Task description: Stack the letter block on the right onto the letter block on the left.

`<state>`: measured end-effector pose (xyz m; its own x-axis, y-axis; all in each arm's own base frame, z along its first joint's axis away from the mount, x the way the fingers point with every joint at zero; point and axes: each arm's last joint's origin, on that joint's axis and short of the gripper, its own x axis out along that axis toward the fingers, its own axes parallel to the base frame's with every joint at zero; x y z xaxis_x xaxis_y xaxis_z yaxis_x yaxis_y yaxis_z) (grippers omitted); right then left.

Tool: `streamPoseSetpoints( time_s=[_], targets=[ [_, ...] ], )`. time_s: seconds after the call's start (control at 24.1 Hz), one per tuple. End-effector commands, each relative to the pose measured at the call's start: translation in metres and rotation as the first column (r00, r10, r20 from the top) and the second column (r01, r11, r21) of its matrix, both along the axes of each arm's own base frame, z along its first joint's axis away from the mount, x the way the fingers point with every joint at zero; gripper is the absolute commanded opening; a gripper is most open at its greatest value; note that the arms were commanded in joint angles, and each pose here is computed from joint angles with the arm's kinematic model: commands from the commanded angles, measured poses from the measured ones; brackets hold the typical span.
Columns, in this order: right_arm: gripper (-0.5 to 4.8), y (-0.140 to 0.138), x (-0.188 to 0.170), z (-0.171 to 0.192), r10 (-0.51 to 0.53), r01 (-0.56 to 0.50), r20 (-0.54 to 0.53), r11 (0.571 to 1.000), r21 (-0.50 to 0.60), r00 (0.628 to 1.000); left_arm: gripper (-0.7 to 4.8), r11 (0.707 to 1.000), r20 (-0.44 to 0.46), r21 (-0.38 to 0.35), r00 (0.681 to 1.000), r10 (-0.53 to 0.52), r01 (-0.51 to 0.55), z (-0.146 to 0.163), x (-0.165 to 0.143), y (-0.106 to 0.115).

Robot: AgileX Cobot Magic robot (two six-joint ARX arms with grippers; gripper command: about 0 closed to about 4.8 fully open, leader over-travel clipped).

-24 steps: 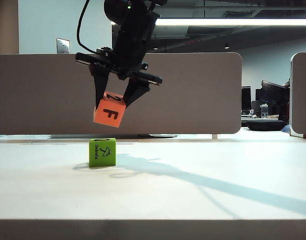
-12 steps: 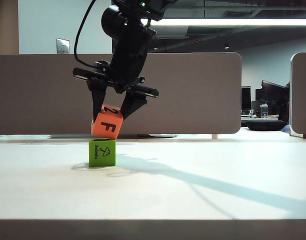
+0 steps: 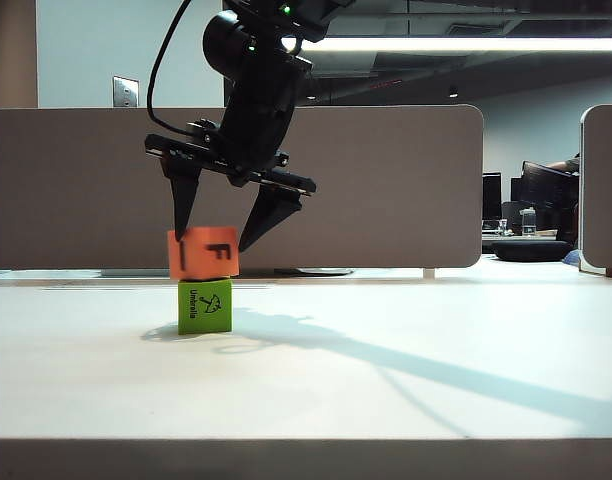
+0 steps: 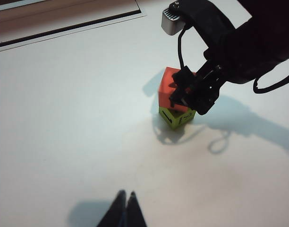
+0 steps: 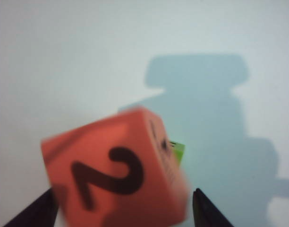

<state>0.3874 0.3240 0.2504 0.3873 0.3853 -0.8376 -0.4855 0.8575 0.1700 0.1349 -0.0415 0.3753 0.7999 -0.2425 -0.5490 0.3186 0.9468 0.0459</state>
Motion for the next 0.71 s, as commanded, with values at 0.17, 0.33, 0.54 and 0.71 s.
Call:
streamPoseSetpoints(
  time_s=[0.17,0.33,0.54,0.71],
  targets=[
    [3.82,0.001,0.000,0.010,0.015,-0.016,0.024,0.999,0.040,1.000,-0.06,1.000,0.009,0.000,1.000,0.002,-0.002,0.002,-0.001,0.000],
    [3.82,-0.003,-0.001,0.034,0.003,-0.005,0.058,0.999,0.035,0.998,-0.06,1.000,0.008,0.000,1.000,0.002,-0.002,0.002,-0.001,0.000],
    [3.82,-0.014,-0.009,0.064,0.045,-0.031,0.126,0.994,-0.105,0.991,-0.05,1.000,0.008,0.000,1.000,0.002,-0.002,0.002,-0.001,0.000],
    [3.82,-0.029,-0.024,0.096,0.044,-0.022,0.145,0.989,-0.149,0.988,-0.05,1.000,0.002,0.002,1.000,0.001,-0.001,0.001,-0.001,0.000]
  ],
)
